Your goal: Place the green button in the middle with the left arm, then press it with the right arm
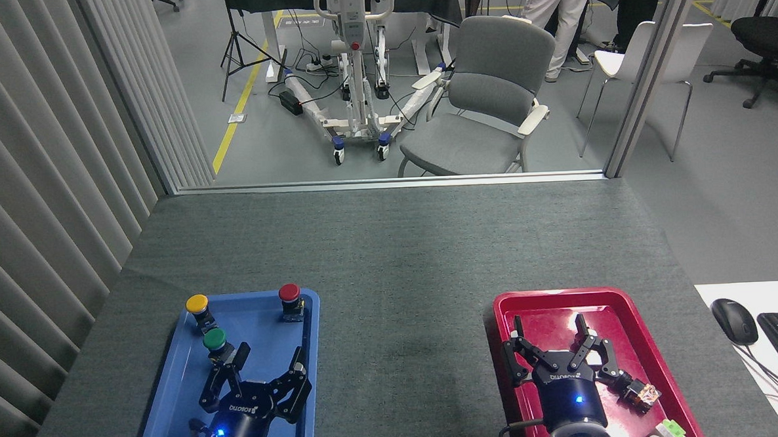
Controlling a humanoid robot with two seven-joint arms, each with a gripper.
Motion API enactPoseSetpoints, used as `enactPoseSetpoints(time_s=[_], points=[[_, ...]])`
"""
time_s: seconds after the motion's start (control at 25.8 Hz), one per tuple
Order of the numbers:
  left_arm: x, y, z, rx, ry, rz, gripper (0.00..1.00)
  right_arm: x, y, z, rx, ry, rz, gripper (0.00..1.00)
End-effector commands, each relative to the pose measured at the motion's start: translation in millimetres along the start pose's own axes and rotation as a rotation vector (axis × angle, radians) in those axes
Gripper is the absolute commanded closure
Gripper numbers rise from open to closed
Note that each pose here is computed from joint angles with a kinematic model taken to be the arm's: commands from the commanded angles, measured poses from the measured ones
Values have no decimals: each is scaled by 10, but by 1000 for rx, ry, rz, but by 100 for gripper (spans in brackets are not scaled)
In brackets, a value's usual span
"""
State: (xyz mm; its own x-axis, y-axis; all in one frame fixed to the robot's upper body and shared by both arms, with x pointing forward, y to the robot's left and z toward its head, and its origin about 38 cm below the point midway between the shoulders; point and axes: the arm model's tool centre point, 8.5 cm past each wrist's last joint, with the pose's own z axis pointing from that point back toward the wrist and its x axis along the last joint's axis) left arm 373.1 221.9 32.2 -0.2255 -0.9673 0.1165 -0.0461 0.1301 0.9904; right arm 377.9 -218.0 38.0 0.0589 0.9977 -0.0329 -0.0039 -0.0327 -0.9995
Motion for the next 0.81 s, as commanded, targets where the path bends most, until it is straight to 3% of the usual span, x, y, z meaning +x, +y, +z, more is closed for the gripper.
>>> enactPoseSetpoints(time_s=[0.0,0.12,0.35,0.77], points=[[-5,-9,1,-3,2,0,0,-2,-6,-16,1,-2,-3,1],[-5,-9,1,-3,2,0,0,-10,1,-22,3,5,-19,13],[-5,-7,1,-1,2,0,0,19,-40,-180,-5,-4,-10,12],[-44,-6,15,1,7,-13,0,19,-29,-175,-2,-6,-9,7]])
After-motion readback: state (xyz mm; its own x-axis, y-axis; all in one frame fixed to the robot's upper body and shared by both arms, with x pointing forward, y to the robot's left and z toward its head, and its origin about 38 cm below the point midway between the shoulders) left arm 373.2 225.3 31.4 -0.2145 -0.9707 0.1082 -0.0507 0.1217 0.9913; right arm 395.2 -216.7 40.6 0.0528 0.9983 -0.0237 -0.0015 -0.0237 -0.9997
